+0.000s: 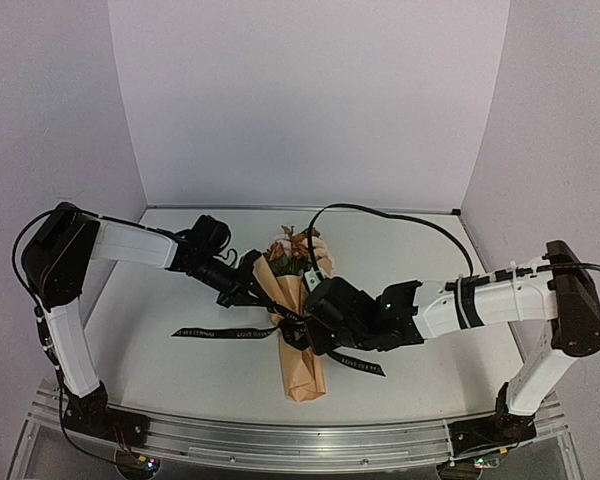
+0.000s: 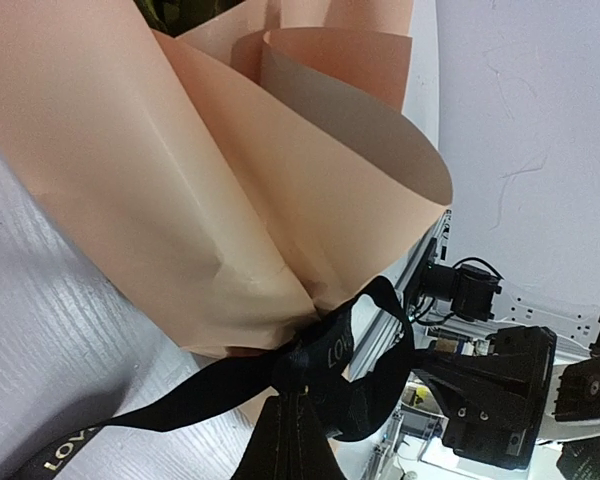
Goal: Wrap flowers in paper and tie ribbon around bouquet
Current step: Cross the half-tied ribbon over the folded bouquet.
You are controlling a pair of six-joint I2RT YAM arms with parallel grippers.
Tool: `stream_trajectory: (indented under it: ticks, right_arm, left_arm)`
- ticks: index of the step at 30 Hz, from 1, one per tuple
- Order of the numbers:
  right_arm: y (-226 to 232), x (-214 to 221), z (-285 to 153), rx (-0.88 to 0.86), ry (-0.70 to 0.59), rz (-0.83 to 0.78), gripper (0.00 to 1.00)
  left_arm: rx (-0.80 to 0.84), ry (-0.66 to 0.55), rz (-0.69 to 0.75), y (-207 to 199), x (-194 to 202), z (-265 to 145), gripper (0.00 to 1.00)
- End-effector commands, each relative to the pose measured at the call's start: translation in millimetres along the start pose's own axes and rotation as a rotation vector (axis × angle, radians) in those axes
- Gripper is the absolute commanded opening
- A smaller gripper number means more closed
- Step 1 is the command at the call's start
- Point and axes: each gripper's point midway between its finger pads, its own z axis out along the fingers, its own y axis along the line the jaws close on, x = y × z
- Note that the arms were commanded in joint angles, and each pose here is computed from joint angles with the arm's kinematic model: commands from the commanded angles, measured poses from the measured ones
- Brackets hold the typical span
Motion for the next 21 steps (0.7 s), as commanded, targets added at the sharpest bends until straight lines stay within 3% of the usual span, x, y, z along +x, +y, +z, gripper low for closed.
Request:
stream_trajectory:
  ticks: [1,21]
  right_arm:
    - [-18,-8,-2,0.037,-0.038,0.098,0.0]
    - [-54,13,12,0.024,0.035,0.242,0.0]
  left_arm:
    - [-0.041,-0.083,0.081,-12,-8,-18,0.0]
    - [-0.186,-0.25,0.05,23,-2,-41,0.0]
